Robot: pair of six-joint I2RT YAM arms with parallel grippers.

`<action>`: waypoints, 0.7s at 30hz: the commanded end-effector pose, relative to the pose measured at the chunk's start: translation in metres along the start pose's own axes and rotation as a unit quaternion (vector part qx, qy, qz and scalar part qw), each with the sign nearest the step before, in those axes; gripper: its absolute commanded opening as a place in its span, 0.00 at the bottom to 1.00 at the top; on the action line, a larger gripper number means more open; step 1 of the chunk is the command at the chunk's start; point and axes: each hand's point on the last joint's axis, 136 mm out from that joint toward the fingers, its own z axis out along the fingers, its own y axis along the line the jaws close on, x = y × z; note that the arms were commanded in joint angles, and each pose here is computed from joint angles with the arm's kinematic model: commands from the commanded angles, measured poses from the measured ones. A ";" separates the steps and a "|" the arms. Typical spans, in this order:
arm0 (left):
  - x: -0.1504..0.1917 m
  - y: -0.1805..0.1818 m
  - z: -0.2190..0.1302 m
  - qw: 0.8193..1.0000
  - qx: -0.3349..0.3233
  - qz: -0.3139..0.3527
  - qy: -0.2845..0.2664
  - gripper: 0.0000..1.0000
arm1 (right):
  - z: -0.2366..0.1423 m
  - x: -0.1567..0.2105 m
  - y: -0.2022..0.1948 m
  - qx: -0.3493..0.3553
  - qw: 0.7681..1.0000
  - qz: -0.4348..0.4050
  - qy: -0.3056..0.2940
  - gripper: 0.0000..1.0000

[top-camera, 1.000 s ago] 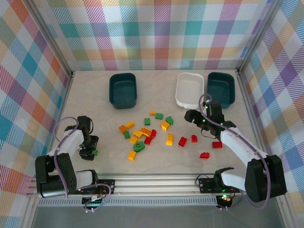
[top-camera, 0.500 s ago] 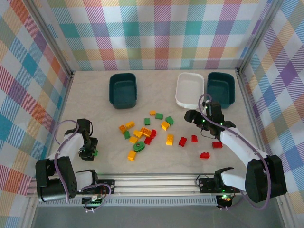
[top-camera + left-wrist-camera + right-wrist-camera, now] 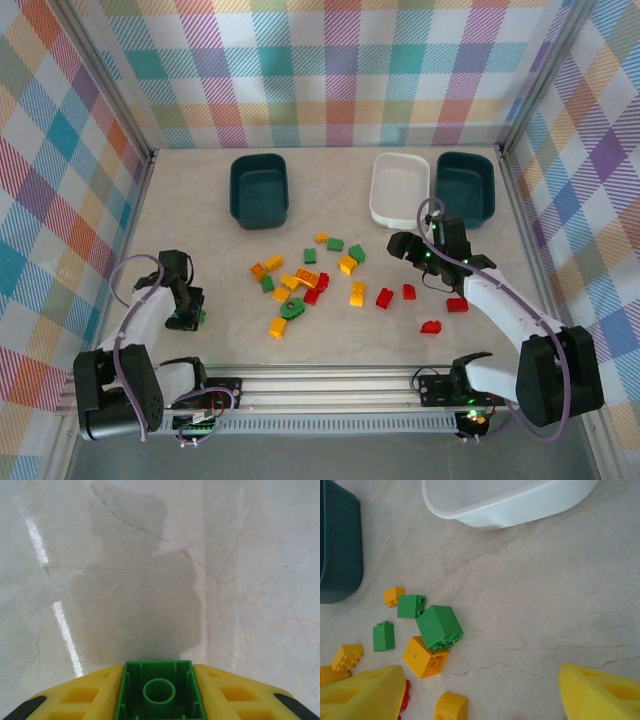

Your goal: Sort the legos into containers by color

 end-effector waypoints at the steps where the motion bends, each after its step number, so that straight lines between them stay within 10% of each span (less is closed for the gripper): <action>1: -0.002 -0.004 -0.006 1.000 0.018 -0.001 0.000 0.37 | 0.002 0.002 0.002 -0.004 1.000 0.000 -0.003 0.80; 21: 0.051 -0.286 -0.068 0.938 0.169 0.302 -0.006 0.32 | 0.012 -0.001 -0.017 0.045 0.999 -0.005 -0.018 0.80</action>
